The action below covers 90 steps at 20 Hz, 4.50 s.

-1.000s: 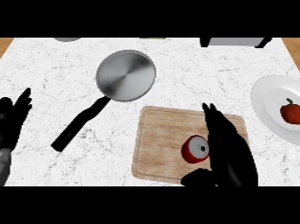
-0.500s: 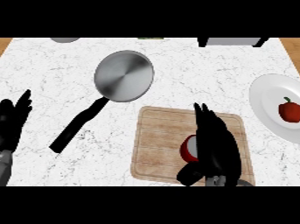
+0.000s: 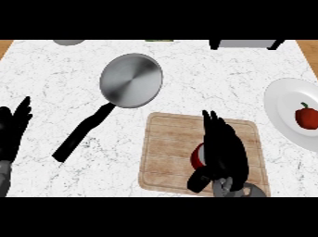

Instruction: Pick the can from the cutting board and place it in the pan

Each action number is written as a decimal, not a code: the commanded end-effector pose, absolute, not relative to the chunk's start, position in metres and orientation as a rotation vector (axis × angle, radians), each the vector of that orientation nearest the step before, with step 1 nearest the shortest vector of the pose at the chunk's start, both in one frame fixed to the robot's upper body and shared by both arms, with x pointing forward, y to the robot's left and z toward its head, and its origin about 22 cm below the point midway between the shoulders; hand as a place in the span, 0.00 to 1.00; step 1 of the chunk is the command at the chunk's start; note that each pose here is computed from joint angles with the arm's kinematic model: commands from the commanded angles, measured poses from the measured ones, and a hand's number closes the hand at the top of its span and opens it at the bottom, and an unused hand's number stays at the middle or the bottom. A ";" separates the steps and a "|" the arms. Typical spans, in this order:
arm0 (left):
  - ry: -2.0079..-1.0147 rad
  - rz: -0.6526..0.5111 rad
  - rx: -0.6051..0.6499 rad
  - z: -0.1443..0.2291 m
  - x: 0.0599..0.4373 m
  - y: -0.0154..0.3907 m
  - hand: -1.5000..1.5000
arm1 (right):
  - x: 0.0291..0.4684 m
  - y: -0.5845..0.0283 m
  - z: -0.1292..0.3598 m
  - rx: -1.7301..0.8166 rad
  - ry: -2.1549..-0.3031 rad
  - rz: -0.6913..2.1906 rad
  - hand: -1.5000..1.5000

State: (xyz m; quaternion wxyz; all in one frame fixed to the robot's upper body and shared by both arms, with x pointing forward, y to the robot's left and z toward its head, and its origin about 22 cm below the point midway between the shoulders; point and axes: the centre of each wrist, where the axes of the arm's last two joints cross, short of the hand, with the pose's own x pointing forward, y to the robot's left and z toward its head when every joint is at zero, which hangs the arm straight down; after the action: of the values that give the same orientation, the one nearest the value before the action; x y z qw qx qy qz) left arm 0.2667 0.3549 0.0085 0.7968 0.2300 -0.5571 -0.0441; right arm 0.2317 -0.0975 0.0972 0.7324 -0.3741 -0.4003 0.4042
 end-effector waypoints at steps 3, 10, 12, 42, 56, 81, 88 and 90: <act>-1.200 -0.092 0.505 0.008 0.268 0.356 0.50 | 0.230 -0.081 0.089 -0.880 -0.715 0.854 0.00; -1.208 -0.105 0.495 0.018 0.271 0.358 0.50 | 0.245 -0.087 0.085 -0.870 -0.660 0.839 0.00; -1.215 -0.094 0.483 0.029 0.273 0.362 0.50 | 0.233 -0.096 0.072 -0.876 -0.651 0.842 0.00; -1.198 -0.088 0.485 0.005 0.264 0.353 0.50 | 0.274 -0.164 0.075 -1.048 -1.230 1.054 1.00; -1.213 -0.118 0.499 0.010 0.267 0.347 0.50 | 0.327 -0.099 0.130 -0.988 -1.612 0.836 1.00; -1.290 -0.210 0.410 0.026 0.307 0.298 0.50 | 0.431 -0.060 0.085 -0.806 -1.472 0.634 1.00; -1.321 -0.230 0.379 0.029 0.311 0.294 0.50 | 0.433 -0.074 0.073 -0.640 -1.456 0.490 0.00; -1.320 -0.256 0.393 0.029 0.310 0.296 0.50 | 0.431 -0.078 0.063 -0.629 -1.442 0.483 0.00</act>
State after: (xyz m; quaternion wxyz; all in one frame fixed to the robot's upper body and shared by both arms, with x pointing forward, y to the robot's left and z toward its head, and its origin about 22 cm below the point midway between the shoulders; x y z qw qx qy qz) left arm 0.3091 0.3004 0.0296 0.7693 0.1849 -0.6020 -0.1074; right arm 0.4315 -0.0726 0.0725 0.6641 -0.2978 -0.6452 0.2323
